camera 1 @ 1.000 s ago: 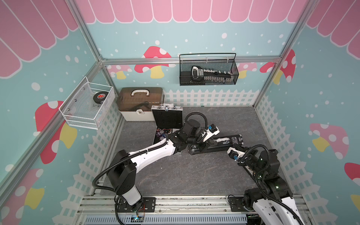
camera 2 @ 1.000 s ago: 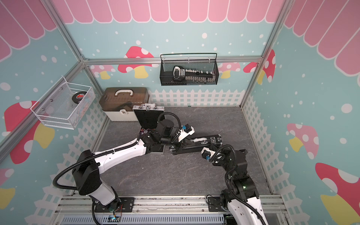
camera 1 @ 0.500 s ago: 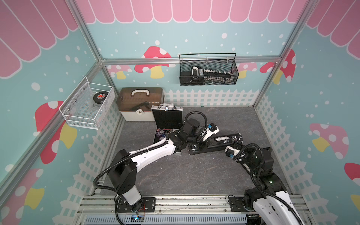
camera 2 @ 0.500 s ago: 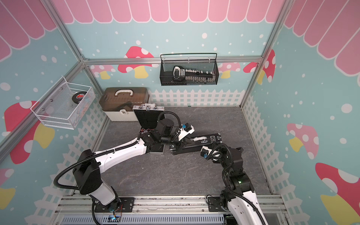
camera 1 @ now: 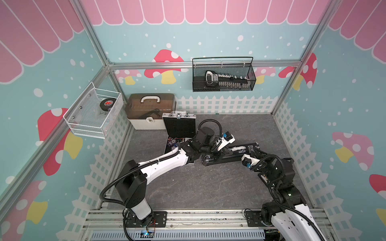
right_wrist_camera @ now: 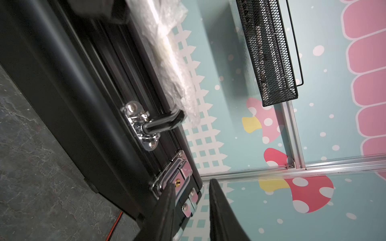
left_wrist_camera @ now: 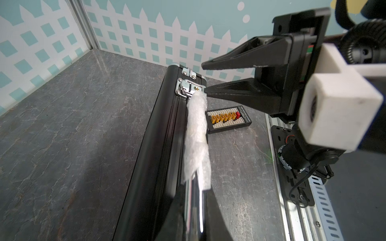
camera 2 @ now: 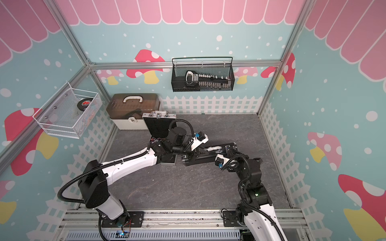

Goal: Open the poker set cases
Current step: Open the fastener on the poker set case.

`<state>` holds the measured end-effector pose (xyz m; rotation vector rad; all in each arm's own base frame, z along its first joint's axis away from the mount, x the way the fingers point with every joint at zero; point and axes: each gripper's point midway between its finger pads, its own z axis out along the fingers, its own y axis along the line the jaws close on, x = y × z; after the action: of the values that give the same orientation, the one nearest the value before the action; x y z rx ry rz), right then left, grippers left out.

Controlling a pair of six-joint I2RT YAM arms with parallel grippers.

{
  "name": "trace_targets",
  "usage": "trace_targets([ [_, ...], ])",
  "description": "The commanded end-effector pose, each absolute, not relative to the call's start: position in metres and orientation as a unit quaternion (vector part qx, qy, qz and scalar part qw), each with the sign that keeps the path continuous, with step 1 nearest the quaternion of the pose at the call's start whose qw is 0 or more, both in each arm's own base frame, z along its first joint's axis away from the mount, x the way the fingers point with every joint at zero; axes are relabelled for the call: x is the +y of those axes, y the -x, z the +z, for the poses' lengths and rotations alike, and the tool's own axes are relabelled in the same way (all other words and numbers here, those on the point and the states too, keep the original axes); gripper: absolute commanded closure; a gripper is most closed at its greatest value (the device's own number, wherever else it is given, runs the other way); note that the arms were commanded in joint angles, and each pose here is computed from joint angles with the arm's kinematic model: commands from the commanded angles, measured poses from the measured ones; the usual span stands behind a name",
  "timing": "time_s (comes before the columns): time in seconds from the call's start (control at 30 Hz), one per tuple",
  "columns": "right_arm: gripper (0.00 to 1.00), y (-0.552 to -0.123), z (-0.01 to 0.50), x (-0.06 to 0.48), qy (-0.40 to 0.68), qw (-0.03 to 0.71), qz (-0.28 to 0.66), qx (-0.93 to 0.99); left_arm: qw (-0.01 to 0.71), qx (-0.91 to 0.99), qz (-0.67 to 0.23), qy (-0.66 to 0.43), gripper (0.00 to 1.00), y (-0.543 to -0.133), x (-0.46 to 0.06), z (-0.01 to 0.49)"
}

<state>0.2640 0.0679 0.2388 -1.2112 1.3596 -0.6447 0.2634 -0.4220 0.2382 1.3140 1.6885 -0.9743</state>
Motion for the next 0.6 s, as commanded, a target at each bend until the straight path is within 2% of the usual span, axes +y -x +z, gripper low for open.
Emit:
trace_targets([
  [0.0, 0.69, -0.263, 0.233, 0.069, 0.527, 0.562, -0.275, 0.575, 0.376, 0.642, -0.420, -0.520, 1.00, -0.252, -0.432, 0.252],
  [0.27, 0.64, -0.259, 0.225, 0.069, 0.540, 0.550, -0.269, 0.578, 0.379, 0.641, -0.418, -0.520, 1.00, -0.253, -0.432, 0.252],
  [0.57, 0.63, -0.254, 0.218, 0.069, 0.552, 0.538, -0.267, 0.579, 0.377, 0.642, -0.419, -0.519, 1.00, -0.252, -0.432, 0.252],
])
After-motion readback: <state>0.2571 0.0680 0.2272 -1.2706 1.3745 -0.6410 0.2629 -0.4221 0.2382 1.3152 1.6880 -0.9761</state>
